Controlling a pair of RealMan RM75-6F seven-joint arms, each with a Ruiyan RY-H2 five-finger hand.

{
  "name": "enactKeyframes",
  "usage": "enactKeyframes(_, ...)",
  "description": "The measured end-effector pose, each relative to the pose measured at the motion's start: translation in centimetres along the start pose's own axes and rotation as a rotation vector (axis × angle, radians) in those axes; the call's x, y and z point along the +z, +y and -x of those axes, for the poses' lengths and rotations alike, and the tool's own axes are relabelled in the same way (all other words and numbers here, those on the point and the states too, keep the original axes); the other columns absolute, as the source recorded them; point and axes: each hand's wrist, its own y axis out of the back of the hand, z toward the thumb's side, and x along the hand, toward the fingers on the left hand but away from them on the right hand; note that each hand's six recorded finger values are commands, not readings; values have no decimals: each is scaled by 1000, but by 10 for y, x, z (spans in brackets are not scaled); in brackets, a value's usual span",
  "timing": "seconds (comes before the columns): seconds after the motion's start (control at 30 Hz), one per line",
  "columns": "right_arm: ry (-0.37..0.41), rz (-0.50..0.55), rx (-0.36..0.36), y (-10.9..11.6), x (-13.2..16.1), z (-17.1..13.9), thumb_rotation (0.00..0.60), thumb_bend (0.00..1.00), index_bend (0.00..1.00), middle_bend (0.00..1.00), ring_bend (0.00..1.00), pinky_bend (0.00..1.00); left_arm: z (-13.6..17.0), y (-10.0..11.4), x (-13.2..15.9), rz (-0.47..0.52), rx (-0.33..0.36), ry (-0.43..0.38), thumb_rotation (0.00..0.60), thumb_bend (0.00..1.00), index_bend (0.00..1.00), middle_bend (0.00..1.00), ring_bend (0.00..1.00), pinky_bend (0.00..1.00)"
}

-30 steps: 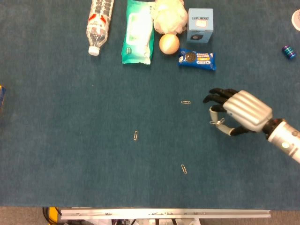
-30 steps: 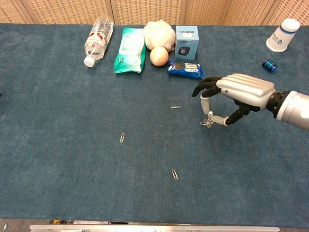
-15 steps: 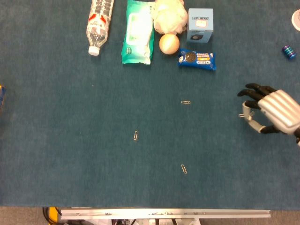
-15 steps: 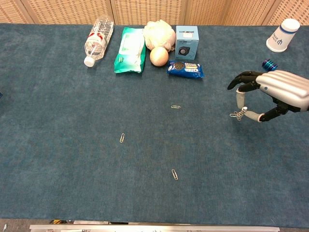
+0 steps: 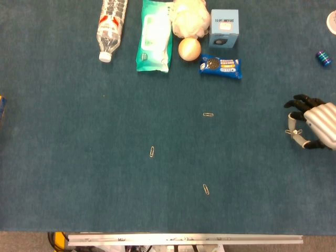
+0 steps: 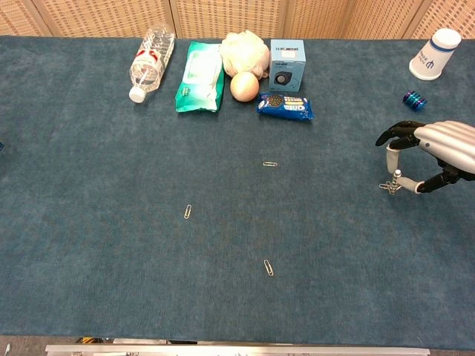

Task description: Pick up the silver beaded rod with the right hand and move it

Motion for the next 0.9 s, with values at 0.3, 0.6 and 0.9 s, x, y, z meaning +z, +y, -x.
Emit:
enactKeyframes(0.3, -5, -25, -12, 2, 4, -2, 600, 299, 98, 249, 114, 240, 0, 0, 0, 4, 1, -2, 600, 421, 350, 348, 250, 411)
enactKeyframes(0.6, -8, -36, -117, 23, 10, -19, 600, 268, 153, 249, 114, 239, -3, -1, 3, 3, -5, -14, 600, 421, 350, 348, 250, 411)
enactKeyframes(0.9, -89, -101, -347, 59, 9, -68, 600, 267, 275, 249, 114, 239, -7, -6, 8, -1, -24, -39, 600, 421, 350, 348, 250, 411)
